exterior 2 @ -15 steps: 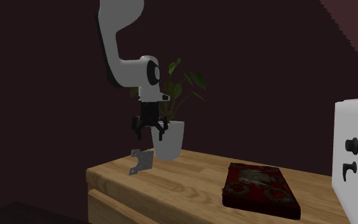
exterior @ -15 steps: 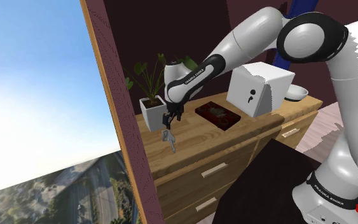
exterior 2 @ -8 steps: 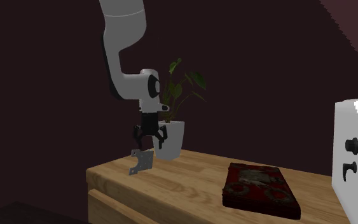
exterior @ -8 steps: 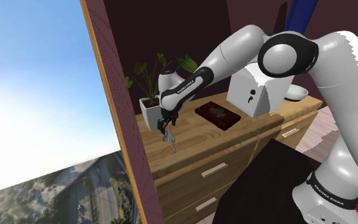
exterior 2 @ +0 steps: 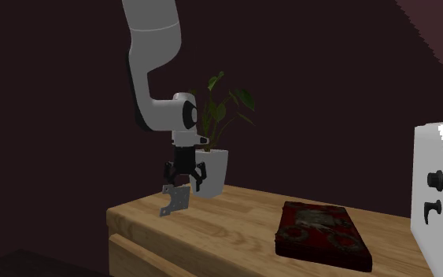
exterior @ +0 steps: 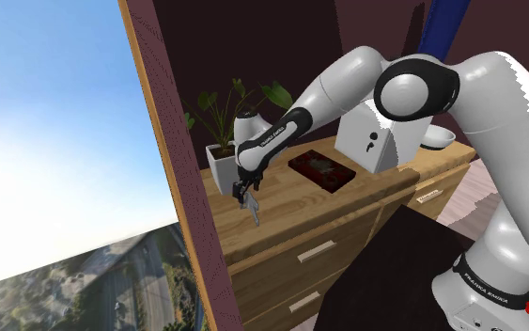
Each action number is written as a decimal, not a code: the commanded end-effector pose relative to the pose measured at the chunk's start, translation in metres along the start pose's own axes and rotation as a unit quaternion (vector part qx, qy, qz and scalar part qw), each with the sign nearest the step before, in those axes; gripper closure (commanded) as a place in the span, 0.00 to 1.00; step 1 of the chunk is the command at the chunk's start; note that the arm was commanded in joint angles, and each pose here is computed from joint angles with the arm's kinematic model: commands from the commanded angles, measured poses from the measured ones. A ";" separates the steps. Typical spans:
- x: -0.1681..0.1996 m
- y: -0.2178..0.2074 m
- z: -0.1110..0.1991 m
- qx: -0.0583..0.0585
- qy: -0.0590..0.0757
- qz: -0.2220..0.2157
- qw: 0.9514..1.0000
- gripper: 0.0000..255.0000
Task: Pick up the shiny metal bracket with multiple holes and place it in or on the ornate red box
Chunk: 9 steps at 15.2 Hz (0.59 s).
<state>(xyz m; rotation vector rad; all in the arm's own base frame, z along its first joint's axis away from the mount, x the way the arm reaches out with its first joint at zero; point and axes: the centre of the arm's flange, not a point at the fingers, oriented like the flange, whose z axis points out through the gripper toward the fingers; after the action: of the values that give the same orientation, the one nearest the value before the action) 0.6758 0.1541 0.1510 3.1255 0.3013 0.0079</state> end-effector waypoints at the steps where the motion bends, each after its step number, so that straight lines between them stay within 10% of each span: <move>1: -0.001 0.000 0.003 0.000 -0.003 0.000 1.000 0.00; 3: -0.001 0.000 0.003 0.000 -0.003 0.000 1.000 0.00; 4: -0.001 0.001 0.003 0.000 -0.003 0.000 1.000 1.00; 9: 0.000 0.000 0.003 0.000 -0.003 0.000 1.000 1.00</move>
<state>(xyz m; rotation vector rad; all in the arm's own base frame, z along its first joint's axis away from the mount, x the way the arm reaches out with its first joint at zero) 0.6775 0.1541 0.1508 3.1255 0.2999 0.0084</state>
